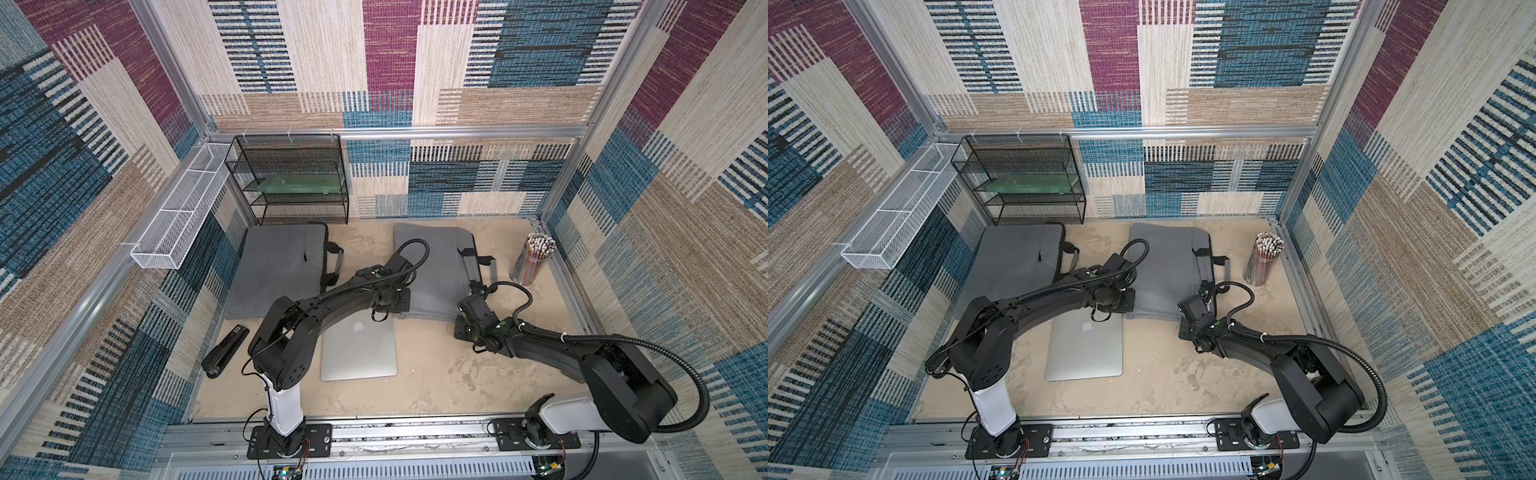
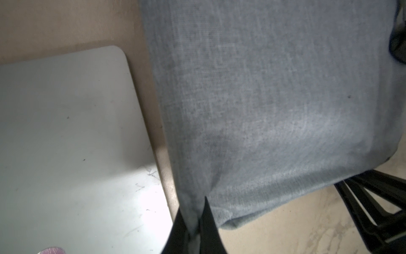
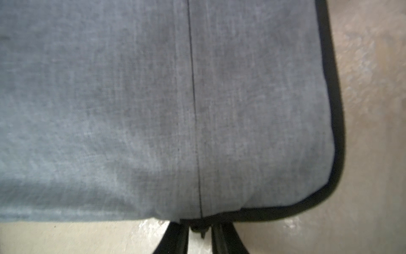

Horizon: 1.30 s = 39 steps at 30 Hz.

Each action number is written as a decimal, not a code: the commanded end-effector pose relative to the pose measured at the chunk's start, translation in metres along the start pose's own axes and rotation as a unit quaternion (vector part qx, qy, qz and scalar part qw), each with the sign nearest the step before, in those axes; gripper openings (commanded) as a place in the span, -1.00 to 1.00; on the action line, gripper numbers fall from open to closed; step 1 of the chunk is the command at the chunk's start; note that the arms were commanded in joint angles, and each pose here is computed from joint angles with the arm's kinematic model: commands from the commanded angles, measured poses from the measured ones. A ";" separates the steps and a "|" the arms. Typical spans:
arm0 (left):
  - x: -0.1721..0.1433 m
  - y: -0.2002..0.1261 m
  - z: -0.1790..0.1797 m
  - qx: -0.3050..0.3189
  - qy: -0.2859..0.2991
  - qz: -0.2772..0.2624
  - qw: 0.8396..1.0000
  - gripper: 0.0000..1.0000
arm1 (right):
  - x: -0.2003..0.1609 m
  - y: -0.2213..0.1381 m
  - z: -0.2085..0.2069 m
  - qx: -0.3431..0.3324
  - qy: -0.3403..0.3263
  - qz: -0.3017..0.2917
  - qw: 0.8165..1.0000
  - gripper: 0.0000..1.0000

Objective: Open the zippered laptop bag and take out the laptop
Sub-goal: Unzip the zipper on the zippered laptop bag.

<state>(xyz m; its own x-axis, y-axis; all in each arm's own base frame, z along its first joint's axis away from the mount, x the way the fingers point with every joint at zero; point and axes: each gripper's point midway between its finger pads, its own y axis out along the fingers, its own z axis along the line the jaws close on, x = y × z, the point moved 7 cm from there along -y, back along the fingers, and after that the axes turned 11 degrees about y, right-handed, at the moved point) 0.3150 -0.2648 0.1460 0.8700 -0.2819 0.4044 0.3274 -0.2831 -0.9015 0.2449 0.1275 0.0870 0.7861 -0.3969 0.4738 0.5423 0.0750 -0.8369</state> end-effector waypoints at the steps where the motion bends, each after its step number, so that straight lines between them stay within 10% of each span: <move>1: 0.006 -0.005 0.001 0.002 0.011 -0.019 1.000 -1.00 | 0.008 0.000 0.000 -0.012 0.007 -0.026 1.000 -0.55; 8: 0.005 -0.006 0.005 0.007 0.010 -0.020 1.000 -1.00 | 0.010 0.000 -0.006 -0.042 0.012 -0.033 0.998 -0.99; 39: 0.033 0.003 0.077 0.073 -0.014 -0.033 0.997 -1.00 | -0.005 -0.012 -0.038 -0.046 0.003 0.044 0.998 -1.00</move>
<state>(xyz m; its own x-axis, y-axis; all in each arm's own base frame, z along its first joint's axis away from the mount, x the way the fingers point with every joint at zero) 0.3502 -0.2188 0.1399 0.8797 -0.2601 0.3981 0.3242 -0.2844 -0.9022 0.2401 0.1021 0.0946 0.7828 -0.4394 0.4405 0.5241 0.0839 -0.8475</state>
